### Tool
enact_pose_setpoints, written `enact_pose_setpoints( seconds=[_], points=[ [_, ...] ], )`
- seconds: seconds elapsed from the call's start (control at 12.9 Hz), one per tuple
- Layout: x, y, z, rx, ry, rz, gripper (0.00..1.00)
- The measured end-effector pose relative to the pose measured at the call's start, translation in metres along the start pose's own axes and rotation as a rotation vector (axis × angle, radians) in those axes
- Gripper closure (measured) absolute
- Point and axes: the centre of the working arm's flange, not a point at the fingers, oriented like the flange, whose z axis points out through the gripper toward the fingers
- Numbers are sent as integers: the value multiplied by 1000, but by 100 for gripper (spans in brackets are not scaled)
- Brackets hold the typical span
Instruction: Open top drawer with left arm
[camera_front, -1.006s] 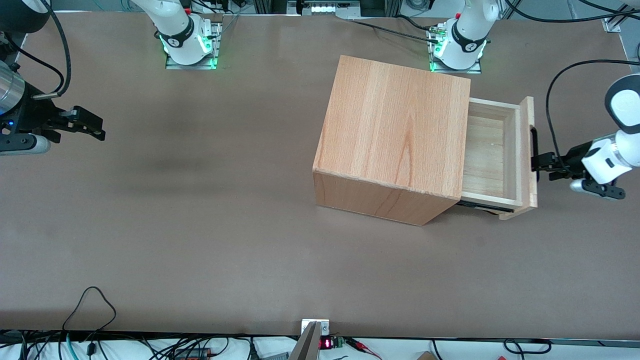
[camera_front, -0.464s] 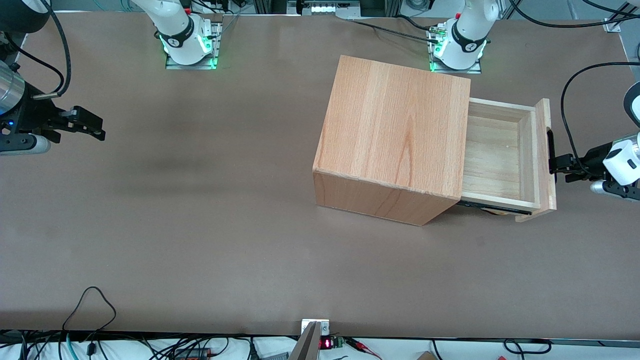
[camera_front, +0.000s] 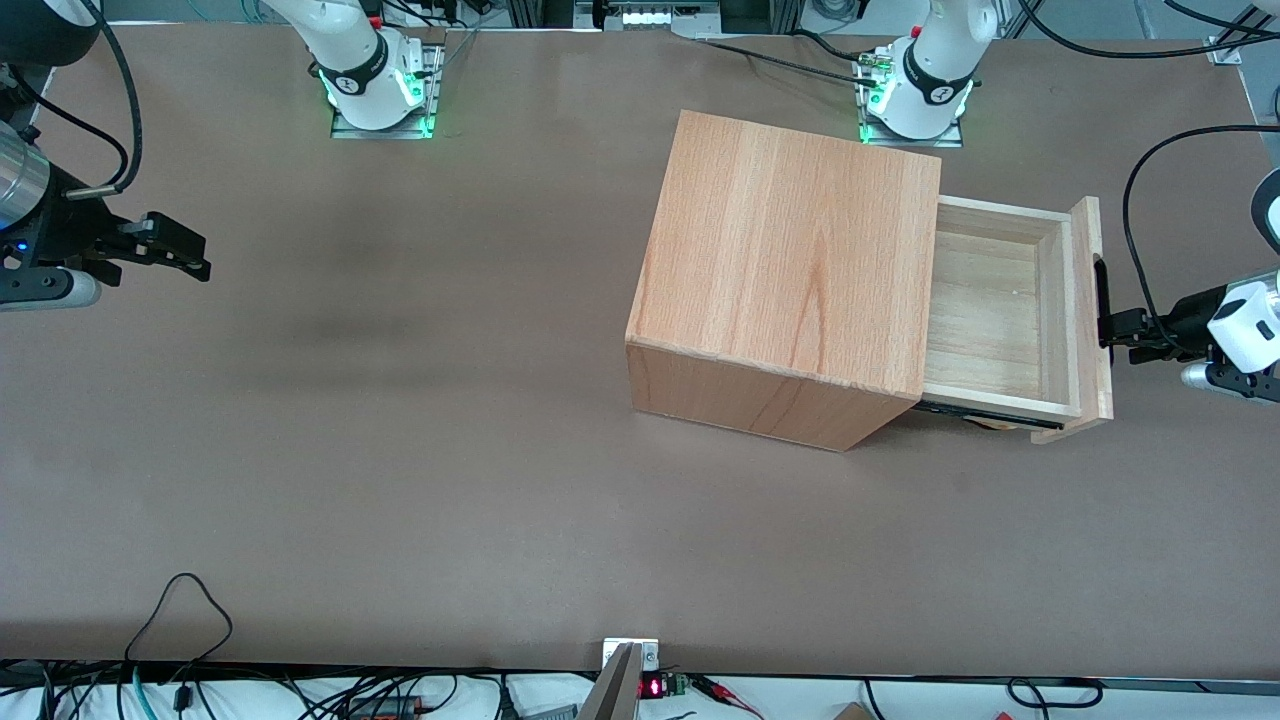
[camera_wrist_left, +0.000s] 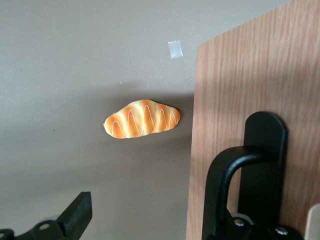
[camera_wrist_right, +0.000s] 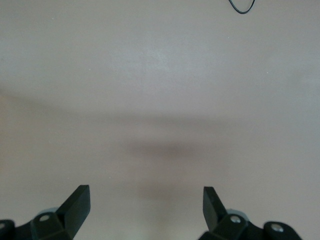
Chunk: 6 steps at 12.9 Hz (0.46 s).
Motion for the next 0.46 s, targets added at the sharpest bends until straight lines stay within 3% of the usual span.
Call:
enact_pose_setpoints(
  seconds=[0.46],
  points=[
    [-12,-19,-10,-15,-47,-87,0]
  ],
)
